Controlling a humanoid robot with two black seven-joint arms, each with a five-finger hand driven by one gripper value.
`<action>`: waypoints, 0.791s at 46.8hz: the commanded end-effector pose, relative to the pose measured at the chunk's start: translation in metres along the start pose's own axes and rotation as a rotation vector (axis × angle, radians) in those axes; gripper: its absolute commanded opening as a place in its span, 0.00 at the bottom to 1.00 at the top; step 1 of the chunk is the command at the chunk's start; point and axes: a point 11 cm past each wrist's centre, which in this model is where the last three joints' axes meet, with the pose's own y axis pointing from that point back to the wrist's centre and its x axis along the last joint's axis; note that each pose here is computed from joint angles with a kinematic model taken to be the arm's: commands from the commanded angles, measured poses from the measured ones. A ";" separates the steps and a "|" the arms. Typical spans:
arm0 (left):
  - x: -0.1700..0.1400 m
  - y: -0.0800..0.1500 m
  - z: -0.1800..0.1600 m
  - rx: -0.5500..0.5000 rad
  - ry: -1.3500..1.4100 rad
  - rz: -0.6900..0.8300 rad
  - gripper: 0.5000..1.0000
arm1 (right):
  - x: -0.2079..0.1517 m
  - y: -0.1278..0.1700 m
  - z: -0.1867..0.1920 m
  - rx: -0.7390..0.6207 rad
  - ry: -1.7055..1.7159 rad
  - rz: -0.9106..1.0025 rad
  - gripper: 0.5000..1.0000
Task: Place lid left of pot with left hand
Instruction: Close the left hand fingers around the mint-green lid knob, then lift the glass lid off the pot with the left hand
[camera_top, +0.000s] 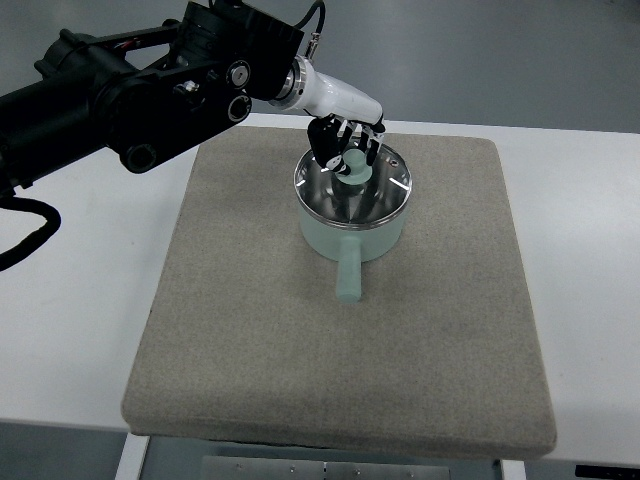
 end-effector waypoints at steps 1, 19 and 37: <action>0.002 0.001 0.000 0.002 -0.004 0.004 0.00 | 0.000 0.000 0.000 0.000 0.000 0.000 0.85; 0.015 0.006 0.007 0.023 -0.083 0.022 0.00 | 0.001 0.000 0.000 0.000 0.000 0.002 0.85; 0.041 0.027 -0.004 0.067 -0.103 0.070 0.00 | 0.000 0.000 0.000 0.000 0.000 0.000 0.85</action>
